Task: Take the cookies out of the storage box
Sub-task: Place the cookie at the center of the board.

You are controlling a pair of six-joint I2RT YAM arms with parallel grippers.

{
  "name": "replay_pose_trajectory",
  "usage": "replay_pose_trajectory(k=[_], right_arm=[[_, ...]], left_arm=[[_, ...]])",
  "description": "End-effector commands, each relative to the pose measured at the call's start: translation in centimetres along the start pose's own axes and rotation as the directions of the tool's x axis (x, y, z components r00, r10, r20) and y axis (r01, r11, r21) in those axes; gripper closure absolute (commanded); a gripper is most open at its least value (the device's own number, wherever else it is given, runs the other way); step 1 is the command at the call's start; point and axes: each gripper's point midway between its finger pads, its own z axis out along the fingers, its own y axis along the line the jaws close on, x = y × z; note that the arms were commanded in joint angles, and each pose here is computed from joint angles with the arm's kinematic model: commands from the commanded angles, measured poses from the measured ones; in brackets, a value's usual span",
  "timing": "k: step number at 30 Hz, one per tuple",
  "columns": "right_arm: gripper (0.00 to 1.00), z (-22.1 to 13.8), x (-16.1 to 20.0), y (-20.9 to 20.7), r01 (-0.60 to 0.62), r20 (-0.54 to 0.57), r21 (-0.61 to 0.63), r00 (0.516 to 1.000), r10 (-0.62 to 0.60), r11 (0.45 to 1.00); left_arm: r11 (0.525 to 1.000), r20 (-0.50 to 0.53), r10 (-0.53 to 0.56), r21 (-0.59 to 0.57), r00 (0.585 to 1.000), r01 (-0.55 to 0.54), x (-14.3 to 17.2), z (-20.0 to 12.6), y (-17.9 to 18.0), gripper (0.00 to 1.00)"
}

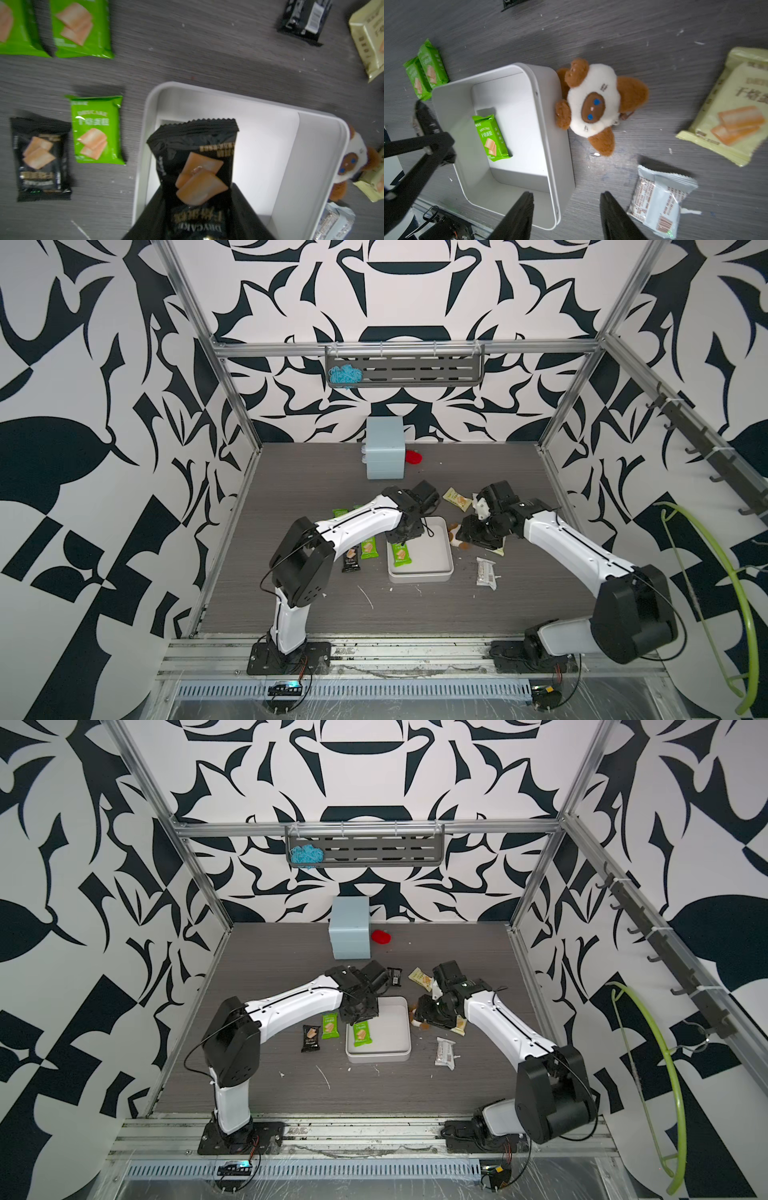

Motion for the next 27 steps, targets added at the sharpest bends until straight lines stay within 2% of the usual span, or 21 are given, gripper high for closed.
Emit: replay_pose_trajectory(k=[1, 9, 13, 20, 27], right_arm=[[0.43, 0.0, -1.8, 2.2, 0.008, 0.049, -0.017, 0.999, -0.008, 1.0], [0.43, 1.7, -3.3, 5.9, 0.052, 0.062, -0.008, 0.997, -0.052, 0.999], [0.43, 2.4, -3.7, 6.8, 0.052, 0.062, 0.0, 0.997, -0.052, 0.999], [0.43, 3.2, -3.6, 6.7, 0.033, 0.039, 0.032, 0.999, -0.034, 0.999], [0.43, 2.7, -3.7, 6.3, 0.027, 0.041, 0.063, 0.999, -0.029, 0.998]], left_arm=[[0.999, 0.019, -0.016, -0.032, 1.0, 0.017, -1.0, -1.3, 3.6, 0.54], [0.99, -0.014, -0.122, -0.067, 0.992, 0.121, -2.2, -0.3, 12.7, 0.53], [0.986, -0.016, -0.145, -0.082, 0.989, 0.143, -2.6, 1.0, 15.6, 0.53], [0.978, -0.055, -0.186, -0.104, 0.981, 0.18, -2.0, 3.8, 18.7, 0.53], [0.979, -0.073, -0.177, -0.116, 0.982, 0.167, -1.6, 5.1, 19.6, 0.52]])
